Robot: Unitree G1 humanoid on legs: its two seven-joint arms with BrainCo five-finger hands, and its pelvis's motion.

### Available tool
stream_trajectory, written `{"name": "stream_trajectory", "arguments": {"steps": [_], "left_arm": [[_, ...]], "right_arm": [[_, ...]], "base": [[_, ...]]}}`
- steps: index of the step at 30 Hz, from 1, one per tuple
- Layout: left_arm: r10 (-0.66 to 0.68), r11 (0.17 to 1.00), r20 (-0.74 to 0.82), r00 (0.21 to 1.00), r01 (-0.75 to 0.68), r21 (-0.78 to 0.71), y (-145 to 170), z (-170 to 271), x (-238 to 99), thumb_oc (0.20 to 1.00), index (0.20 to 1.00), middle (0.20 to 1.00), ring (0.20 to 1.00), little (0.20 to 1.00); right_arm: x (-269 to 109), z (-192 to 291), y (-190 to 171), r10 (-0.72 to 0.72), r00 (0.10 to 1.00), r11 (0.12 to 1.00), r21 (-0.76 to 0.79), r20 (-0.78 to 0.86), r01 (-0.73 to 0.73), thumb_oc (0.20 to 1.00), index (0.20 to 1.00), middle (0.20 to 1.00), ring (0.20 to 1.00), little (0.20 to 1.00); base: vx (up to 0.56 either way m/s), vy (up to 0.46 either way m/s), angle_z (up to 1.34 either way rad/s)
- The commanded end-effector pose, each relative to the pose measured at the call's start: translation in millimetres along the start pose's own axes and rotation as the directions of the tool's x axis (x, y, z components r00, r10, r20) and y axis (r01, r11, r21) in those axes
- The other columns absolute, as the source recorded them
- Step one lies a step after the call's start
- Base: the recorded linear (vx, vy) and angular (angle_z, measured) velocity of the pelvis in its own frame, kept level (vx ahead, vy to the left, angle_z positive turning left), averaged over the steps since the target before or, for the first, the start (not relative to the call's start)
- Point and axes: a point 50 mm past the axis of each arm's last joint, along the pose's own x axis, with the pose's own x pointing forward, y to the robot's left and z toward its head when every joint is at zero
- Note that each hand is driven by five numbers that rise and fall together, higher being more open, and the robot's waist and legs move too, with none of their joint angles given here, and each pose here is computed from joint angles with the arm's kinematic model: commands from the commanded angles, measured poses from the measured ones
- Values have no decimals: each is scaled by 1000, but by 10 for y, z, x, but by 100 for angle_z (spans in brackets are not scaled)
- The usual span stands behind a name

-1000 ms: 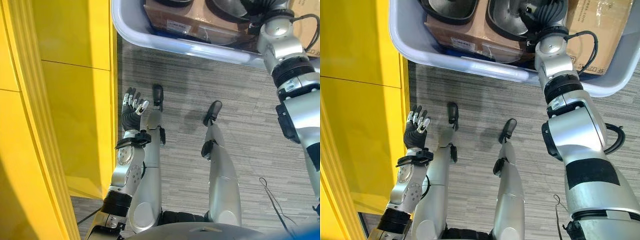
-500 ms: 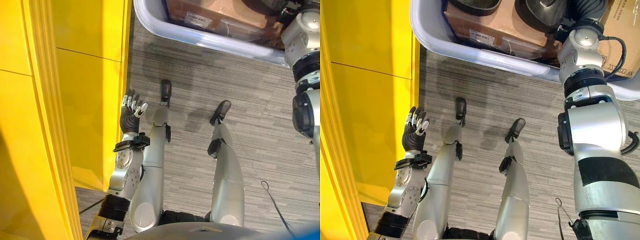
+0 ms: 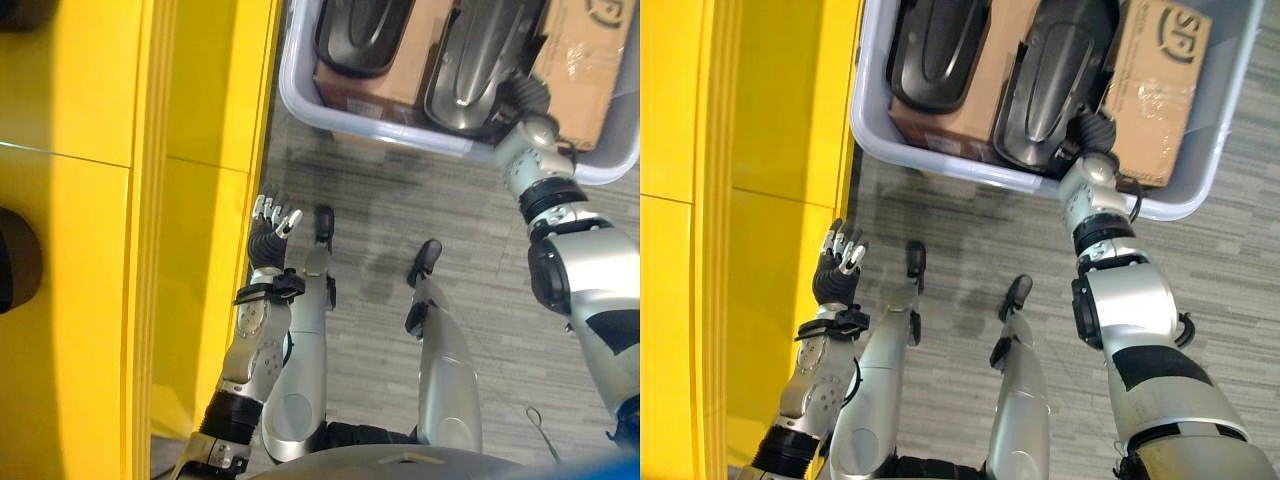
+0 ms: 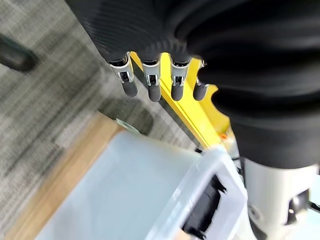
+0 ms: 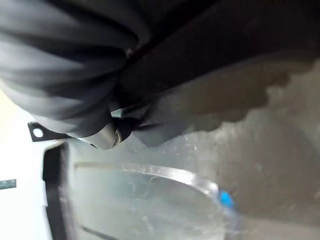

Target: Move parts from the plastic box to the shelf.

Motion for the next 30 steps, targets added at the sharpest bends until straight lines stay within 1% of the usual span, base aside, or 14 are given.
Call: {"name": "stream_trajectory", "arguments": {"steps": [1, 4, 7, 8, 10, 13, 15, 17, 23, 28, 30], "left_arm": [[-43, 999, 37, 998, 42, 11, 4, 78, -65, 1000, 1000, 1000, 1000, 1000], [-35, 999, 22, 999, 34, 37, 72, 68, -45, 1000, 1000, 1000, 1000, 1000], [-24, 999, 13, 1000, 23, 47, 119, 60, -44, 1000, 1000, 1000, 1000, 1000], [-26, 998, 15, 1000, 25, 52, 129, 72, -36, 1000, 1000, 1000, 1000, 1000], [-12, 999, 9, 1000, 11, 53, 173, 66, -31, 1000, 1000, 1000, 1000, 1000], [1, 998, -11, 1000, 0, 70, 238, 45, -43, 1000, 1000, 1000, 1000, 1000], [10, 997, -36, 999, -7, 81, 300, 12, -83, 1000, 1000, 1000, 1000, 1000], [16, 996, -46, 999, -12, 88, 324, -3, -94, 1000, 1000, 1000, 1000, 1000], [36, 993, -118, 992, -22, 113, 445, -118, -187, 1000, 1000, 1000, 1000, 1000], [64, 992, -135, 989, -48, 118, 554, -129, -247, 1000, 1000, 1000, 1000, 1000], [80, 992, -138, 987, -66, 108, 589, -133, -292, 1000, 1000, 1000, 1000, 1000]], "right_arm": [[-21, 157, -53, 47, 992, 997, 49, 120, -53, 200, 200, 200, 200, 200], [-102, 33, 45, 100, 988, 988, 107, 122, -113, 200, 200, 200, 200, 200], [-138, -3, 89, 123, 984, 982, 125, 126, -139, 200, 200, 200, 200, 200], [-197, -33, 150, 160, 976, 974, 138, 144, -180, 200, 200, 200, 200, 200], [-256, -83, 201, 187, 971, 962, 173, 151, -212, 200, 200, 200, 200, 200], [-347, -174, 237, 226, 961, 948, 192, 158, -255, 200, 200, 200, 200, 200], [-485, -363, 243, 272, 951, 932, 206, 147, -298, 200, 200, 200, 200, 200], [-530, -424, 245, 289, 947, 927, 207, 139, -313, 200, 200, 200, 200, 200], [-854, -915, 146, 368, 929, 899, 235, 50, -369, 200, 200, 200, 200, 200], [-1077, -1243, 63, 413, 910, 884, 254, -32, -392, 200, 200, 200, 200, 200], [-1203, -1389, 98, 460, 885, 864, 265, -73, -427, 200, 200, 200, 200, 200]], "base": [[-20, -46, -3], [18, -98, -4], [7, -41, -5], [31, -41, -1], [26, -43, -3], [31, -31, -5], [74, -45, -6], [55, -34, -11], [69, -60, -8], [45, -108, -5], [14, -233, -3]]}}
